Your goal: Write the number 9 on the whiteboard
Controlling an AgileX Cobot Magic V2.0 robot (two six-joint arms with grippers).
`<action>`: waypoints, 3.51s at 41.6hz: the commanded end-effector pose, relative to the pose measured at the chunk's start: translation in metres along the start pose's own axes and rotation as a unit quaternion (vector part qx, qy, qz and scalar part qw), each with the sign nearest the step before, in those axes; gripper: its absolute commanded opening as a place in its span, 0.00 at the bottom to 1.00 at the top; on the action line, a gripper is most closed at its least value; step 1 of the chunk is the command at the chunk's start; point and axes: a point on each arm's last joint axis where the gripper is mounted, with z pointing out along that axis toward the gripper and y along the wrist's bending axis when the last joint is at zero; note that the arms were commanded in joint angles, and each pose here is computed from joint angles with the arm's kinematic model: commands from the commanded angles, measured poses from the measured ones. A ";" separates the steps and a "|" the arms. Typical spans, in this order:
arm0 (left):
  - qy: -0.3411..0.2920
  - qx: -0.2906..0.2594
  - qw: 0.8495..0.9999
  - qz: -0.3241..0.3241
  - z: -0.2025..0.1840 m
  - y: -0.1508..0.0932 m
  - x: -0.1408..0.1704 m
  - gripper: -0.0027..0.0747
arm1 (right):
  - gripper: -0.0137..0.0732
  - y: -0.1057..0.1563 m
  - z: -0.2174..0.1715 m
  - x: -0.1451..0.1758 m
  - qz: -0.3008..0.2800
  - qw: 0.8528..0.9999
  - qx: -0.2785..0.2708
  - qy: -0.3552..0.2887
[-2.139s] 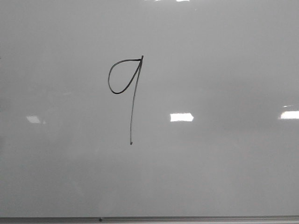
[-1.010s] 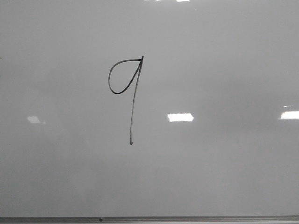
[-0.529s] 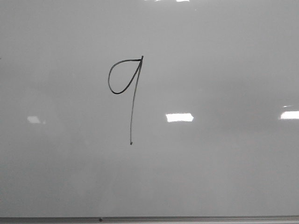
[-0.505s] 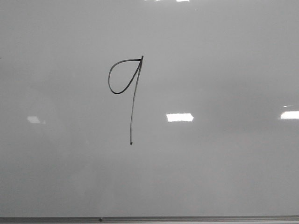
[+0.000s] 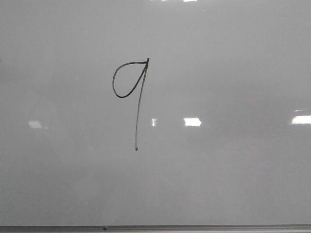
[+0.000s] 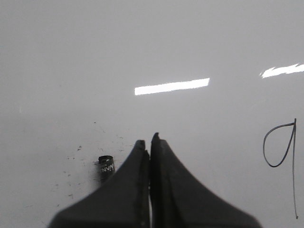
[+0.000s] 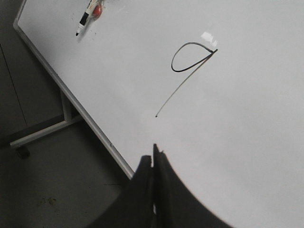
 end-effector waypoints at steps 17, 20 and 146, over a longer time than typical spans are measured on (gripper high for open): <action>-0.070 -0.099 0.993 -0.001 -0.040 0.004 0.060 0.01 | 0.08 -0.004 -0.003 -0.011 0.013 0.999 0.019 -0.029; -0.078 -0.102 0.992 -0.002 -0.046 0.002 0.078 0.01 | 0.08 -0.004 -0.003 -0.011 0.013 0.999 0.019 -0.029; -0.102 -0.118 0.987 -0.025 -0.046 -0.003 0.143 0.01 | 0.08 -0.010 -0.028 0.115 0.154 0.898 0.393 -0.124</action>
